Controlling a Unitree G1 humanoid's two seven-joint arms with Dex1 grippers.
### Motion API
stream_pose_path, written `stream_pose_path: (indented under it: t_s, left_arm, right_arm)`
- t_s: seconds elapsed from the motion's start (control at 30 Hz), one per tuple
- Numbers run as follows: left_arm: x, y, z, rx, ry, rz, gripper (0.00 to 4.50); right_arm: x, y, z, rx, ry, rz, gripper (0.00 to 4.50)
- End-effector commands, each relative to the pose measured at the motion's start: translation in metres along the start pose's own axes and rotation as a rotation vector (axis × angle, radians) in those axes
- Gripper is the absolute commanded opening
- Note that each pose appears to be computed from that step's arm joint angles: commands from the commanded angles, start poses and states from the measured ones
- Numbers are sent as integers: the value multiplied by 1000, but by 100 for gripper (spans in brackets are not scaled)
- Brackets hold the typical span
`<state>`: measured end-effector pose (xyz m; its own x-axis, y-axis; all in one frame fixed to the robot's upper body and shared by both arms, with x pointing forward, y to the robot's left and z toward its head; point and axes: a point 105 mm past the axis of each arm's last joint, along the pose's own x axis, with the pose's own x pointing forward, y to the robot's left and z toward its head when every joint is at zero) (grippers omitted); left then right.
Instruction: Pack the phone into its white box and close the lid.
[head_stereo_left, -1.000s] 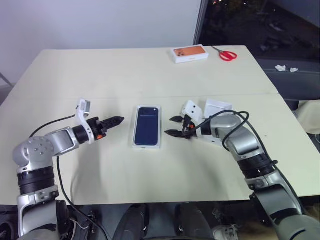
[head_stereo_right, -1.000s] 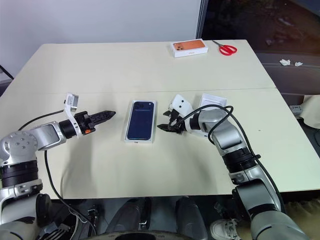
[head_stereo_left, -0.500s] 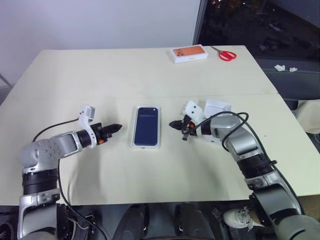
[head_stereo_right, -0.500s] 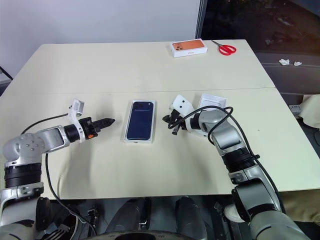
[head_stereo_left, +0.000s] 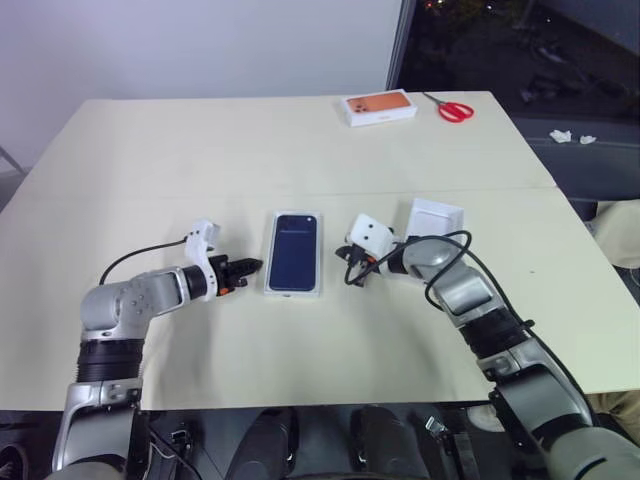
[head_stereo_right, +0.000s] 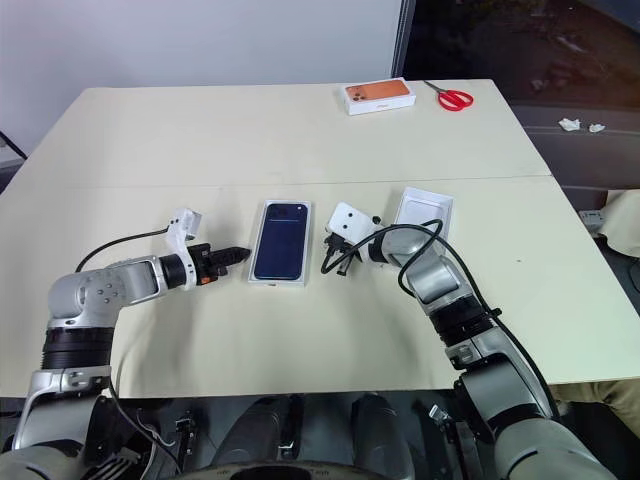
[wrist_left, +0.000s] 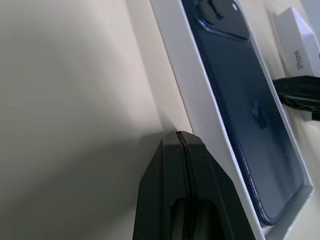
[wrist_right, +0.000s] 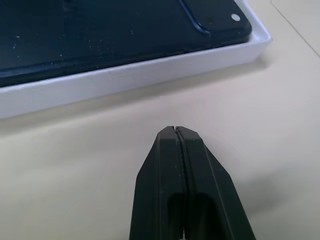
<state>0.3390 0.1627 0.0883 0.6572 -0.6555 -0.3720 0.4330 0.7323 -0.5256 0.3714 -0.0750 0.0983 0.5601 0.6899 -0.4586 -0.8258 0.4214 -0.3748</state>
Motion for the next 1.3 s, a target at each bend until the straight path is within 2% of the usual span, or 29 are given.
stream_pose_path:
  t_s: [0.03, 0.53, 0.77, 1.3]
  left_arm:
    - [7, -10, -7, 31, 34, -29, 0]
    - [15, -16, -12, 60, 58, -42, 0]
    - [23, -28, -17, 65, 76, -73, 0]
    - [61, -71, -21, 104, 120, -199, 0]
  right_arm:
    - [0, -1, 8, -34, -23, -14, 2]
    - [4, 7, 4, -60, 0, 5, 2]
    - [4, 9, 4, -69, 9, 20, 2]
    - [-34, -3, -21, -57, 103, -10, 2]
